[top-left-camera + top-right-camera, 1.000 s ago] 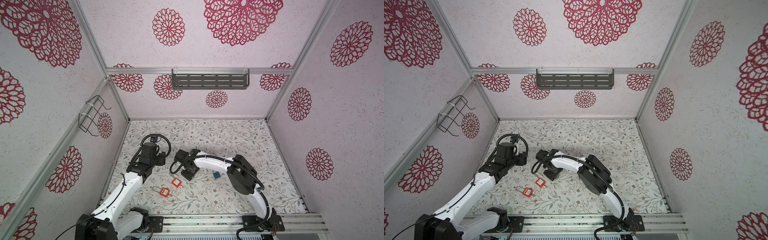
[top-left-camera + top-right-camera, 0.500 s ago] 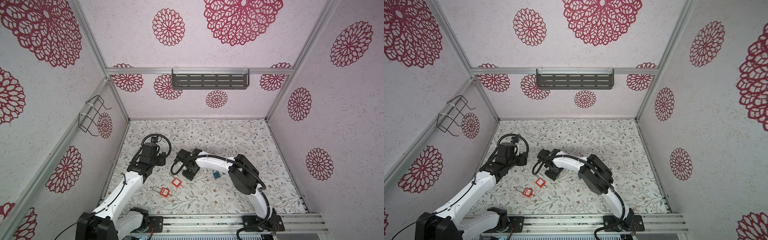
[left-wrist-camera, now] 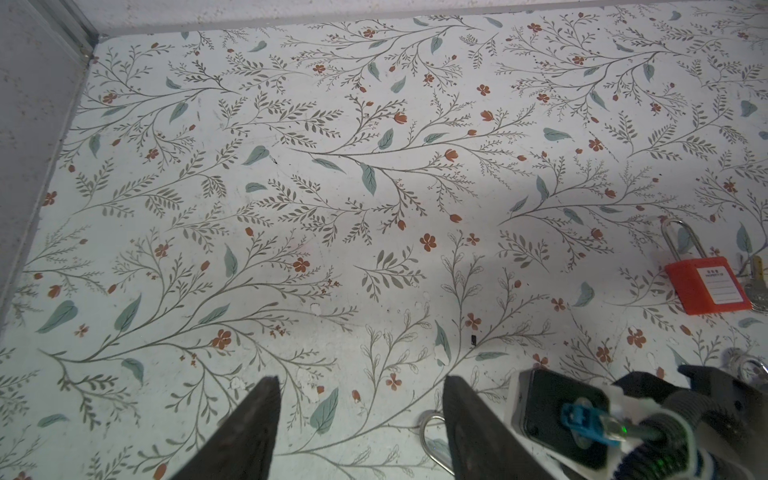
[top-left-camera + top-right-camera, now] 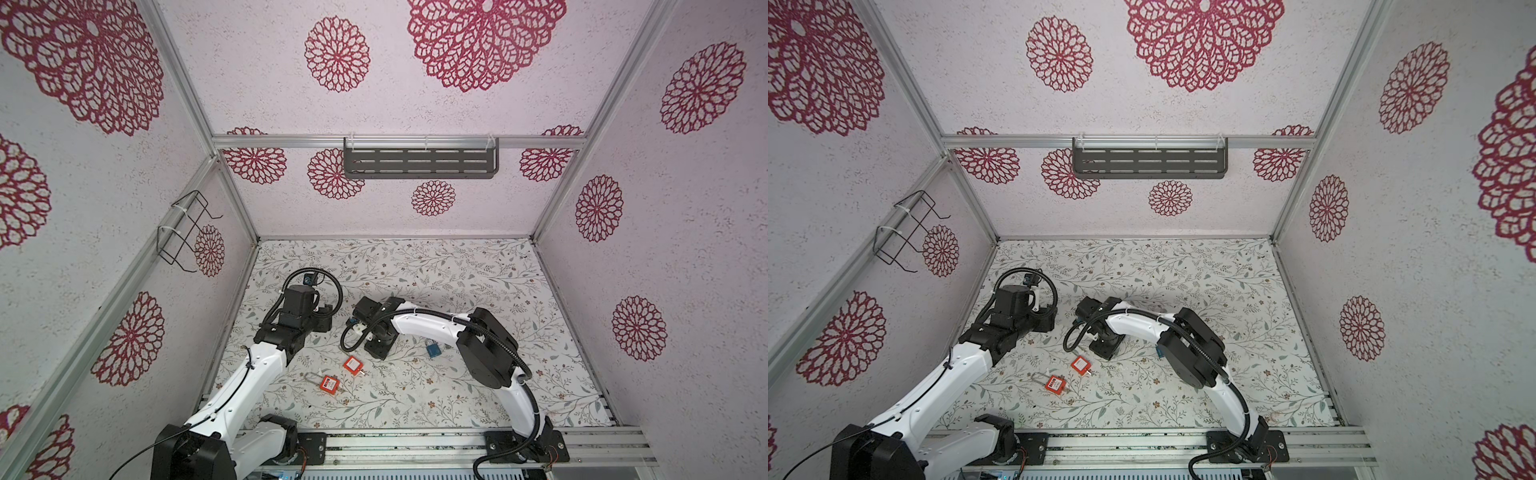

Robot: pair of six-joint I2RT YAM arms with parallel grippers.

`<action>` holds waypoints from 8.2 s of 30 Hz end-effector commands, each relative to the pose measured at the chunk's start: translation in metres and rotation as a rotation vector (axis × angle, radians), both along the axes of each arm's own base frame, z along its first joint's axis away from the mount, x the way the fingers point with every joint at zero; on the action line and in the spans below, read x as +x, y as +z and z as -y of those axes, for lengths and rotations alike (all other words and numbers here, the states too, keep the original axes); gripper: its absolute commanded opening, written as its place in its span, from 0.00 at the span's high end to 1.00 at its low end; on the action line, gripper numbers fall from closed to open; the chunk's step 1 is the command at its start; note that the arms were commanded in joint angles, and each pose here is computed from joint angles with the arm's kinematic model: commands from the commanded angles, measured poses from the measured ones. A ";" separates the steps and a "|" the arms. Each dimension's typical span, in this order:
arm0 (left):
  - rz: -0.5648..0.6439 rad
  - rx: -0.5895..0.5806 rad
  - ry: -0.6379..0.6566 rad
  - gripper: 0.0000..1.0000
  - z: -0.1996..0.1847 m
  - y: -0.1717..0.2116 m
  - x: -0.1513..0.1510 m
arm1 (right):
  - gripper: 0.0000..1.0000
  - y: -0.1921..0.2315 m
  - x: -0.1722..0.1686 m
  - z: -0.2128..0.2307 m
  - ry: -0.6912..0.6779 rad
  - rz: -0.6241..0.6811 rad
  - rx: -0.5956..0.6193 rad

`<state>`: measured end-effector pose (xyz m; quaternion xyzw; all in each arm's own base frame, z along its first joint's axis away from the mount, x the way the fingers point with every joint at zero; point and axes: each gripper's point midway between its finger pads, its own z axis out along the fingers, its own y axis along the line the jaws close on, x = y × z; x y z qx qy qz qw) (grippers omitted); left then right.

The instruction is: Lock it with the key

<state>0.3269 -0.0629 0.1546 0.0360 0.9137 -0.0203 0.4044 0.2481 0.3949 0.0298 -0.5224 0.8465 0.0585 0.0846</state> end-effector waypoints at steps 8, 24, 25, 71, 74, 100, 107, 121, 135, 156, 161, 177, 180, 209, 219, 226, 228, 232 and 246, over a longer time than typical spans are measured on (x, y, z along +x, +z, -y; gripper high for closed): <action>0.001 0.003 -0.017 0.34 -0.001 0.001 0.000 | 0.56 0.002 -0.001 0.000 0.040 -0.007 0.006; 0.069 -0.029 -0.086 0.34 0.010 0.014 -0.002 | 0.73 0.042 0.002 -0.009 0.088 0.051 0.114; 0.094 -0.037 -0.099 0.34 0.012 0.018 -0.002 | 0.73 0.052 0.003 -0.010 0.097 0.056 0.143; 0.814 0.441 -1.389 0.62 0.179 0.077 -0.077 | 0.79 0.212 -0.027 0.081 0.574 0.181 0.536; 0.820 0.465 -1.398 0.62 0.182 0.074 -0.074 | 0.79 0.212 -0.029 0.081 0.582 0.174 0.537; 0.827 0.493 -1.445 0.77 0.202 0.070 -0.076 | 0.80 0.209 -0.034 0.082 0.601 0.159 0.547; 0.796 0.475 -1.456 0.86 0.204 0.067 -0.078 | 0.80 0.212 -0.034 0.082 0.608 0.169 0.549; 0.728 0.432 -1.452 0.79 0.206 0.060 -0.076 | 0.80 0.216 -0.033 0.083 0.624 0.208 0.554; 0.698 0.397 -1.442 0.93 0.206 0.062 -0.075 | 0.78 0.215 -0.032 0.083 0.625 0.227 0.552; 0.619 -0.014 -1.405 1.00 0.209 0.086 -0.091 | 0.34 0.232 -0.027 0.108 0.522 0.497 0.570; 0.583 -0.101 -1.417 1.00 0.213 0.088 -0.096 | 0.43 0.230 -0.029 0.101 0.523 0.475 0.605; 0.550 -0.164 -1.429 1.00 0.217 0.086 -0.099 | 0.70 0.225 -0.032 0.089 0.555 0.417 0.652; 0.549 -0.160 -1.426 1.00 0.217 0.085 -0.098 | 0.74 0.223 -0.033 0.090 0.559 0.411 0.649; 0.551 -0.110 -1.338 0.73 0.201 0.079 -0.097 | 0.86 0.218 -0.035 0.087 0.567 0.376 0.657; 0.538 -0.125 -1.356 0.82 0.203 0.079 -0.099 | 0.87 0.219 -0.035 0.088 0.572 0.379 0.653; 0.525 -0.148 -1.375 0.88 0.206 0.080 -0.100 | 0.87 0.217 -0.034 0.087 0.578 0.381 0.647; 0.521 -0.155 -1.378 0.91 0.207 0.080 -0.100 | 0.87 0.218 -0.034 0.087 0.578 0.386 0.647; 0.512 -0.170 -1.385 0.95 0.208 0.080 -0.100 | 0.87 0.218 -0.033 0.087 0.580 0.390 0.647; 0.512 -0.167 -1.377 0.89 0.209 0.082 -0.099 | 0.87 0.221 -0.032 0.087 0.582 0.406 0.648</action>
